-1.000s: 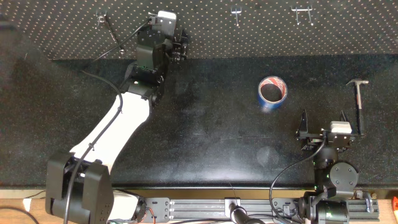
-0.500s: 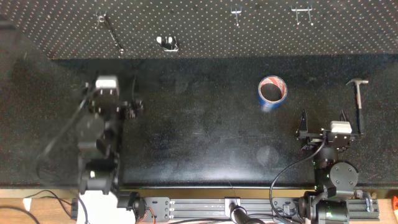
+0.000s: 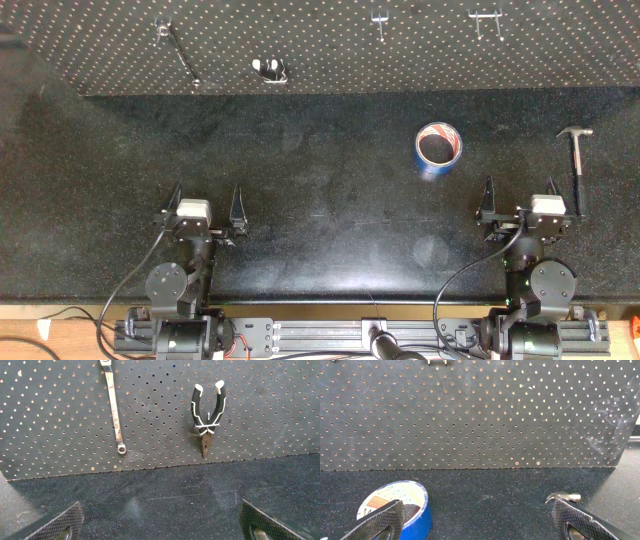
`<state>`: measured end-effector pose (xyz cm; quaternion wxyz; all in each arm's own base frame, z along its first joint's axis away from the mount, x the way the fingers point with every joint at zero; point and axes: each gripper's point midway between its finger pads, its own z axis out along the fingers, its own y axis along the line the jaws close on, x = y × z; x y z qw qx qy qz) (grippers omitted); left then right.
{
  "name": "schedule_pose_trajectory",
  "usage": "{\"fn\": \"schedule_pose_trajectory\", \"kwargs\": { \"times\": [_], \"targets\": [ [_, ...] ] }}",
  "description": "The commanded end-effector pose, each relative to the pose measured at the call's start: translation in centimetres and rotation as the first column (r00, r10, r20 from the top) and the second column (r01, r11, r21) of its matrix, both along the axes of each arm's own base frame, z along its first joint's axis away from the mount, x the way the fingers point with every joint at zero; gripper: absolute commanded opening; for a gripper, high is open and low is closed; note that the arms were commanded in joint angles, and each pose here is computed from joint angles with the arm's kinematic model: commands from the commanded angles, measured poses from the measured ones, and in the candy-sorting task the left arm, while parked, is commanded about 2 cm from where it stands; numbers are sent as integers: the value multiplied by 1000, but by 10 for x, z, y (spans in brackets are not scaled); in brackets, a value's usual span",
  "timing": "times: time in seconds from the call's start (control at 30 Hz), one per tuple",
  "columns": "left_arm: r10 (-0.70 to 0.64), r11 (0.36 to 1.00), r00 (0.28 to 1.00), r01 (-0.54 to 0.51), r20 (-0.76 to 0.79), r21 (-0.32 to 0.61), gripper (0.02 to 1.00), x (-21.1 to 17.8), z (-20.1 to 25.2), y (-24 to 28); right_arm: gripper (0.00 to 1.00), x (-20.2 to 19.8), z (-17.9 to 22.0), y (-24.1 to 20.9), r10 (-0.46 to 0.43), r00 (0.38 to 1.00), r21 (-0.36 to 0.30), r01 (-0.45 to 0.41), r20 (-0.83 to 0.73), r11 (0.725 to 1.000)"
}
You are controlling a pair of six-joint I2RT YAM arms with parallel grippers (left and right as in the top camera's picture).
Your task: Place Tools Onto Pegboard
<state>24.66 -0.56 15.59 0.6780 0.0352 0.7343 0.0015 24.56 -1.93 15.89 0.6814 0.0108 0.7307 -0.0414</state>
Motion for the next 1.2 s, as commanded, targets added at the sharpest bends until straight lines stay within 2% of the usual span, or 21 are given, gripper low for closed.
{"fn": "schedule_pose_trajectory", "kwargs": {
  "times": [0.03,0.33,0.37,0.4,0.43,0.47,0.5,0.53,0.57,0.6,0.67,0.73,0.77,0.83,0.9,0.93,1.0,1.07,1.1,1.13,1.2],
  "targets": [
    [12,1000,1000,-12,5,6,996,-1,0,2,961,0,-2,1,-1,1000,15,1,0,1000],
    [11,1000,1000,-11,4,6,996,-1,0,2,961,0,-2,1,-1,1000,15,1,-1,1000],
    [11,1000,1000,-11,5,6,996,-1,0,2,961,0,-2,-1,-10,1000,9,10,-1,1000],
    [11,1000,1000,-11,4,6,996,-1,0,2,961,-3,1,-18,-110,994,-8,110,9,994],
    [11,1000,1000,-11,5,6,996,-1,0,2,961,-2,1,-18,-109,994,-8,109,9,994],
    [11,1000,1000,-11,5,6,996,-1,0,2,961,-1,0,-13,-79,997,37,79,8,996],
    [11,1000,1000,-11,4,6,996,-1,0,2,961,-2,6,-12,-84,996,127,80,26,989],
    [11,1000,1000,-11,5,6,998,-1,0,2,961,-2,15,-9,-70,997,172,66,17,983],
    [11,1000,1000,-11,5,6,996,-1,0,2,961,2,36,2,-17,999,216,27,-47,976],
    [11,1000,1000,-11,5,6,996,-1,0,2,961,7,48,8,6,993,244,22,-114,969],
    [11,1000,1000,-11,4,6,996,-1,0,2,961,29,75,34,97,916,250,4,-389,968],
    [11,1000,1000,-11,4,6,996,-1,0,2,961,47,68,64,170,794,228,-40,-584,973],
    [11,1000,1000,-11,4,6,996,-1,0,2,961,63,52,87,203,710,213,-76,-674,974],
    [11,1000,1000,-11,4,6,996,-1,0,2,961,80,14,120,232,593,191,-131,-771,973],
    [11,1000,1000,-11,5,6,996,-1,0,2,961,82,-25,141,230,492,171,-164,-840,972],
    [11,1000,1000,-11,4,6,996,-1,0,2,961,84,-42,142,216,454,166,-147,-865,975],
    [11,1000,1000,-11,5,6,996,-1,0,2,961,89,-56,144,208,435,160,-143,-876,977],
    [11,1000,1000,-11,5,6,996,-1,0,2,963,104,-63,149,214,462,164,-147,-861,975],
    [11,1000,1000,-11,5,6,996,-1,0,2,967,112,-63,151,220,485,179,-129,-846,975],
    [11,1000,1000,-11,5,6,996,-1,0,2,996,119,-65,151,218,503,209,-76,-836,975],
    [11,1000,1000,-11,5,6,996,-1,0,2,1000,126,-76,152,210,503,232,-21,-838,973]
  ]
}}
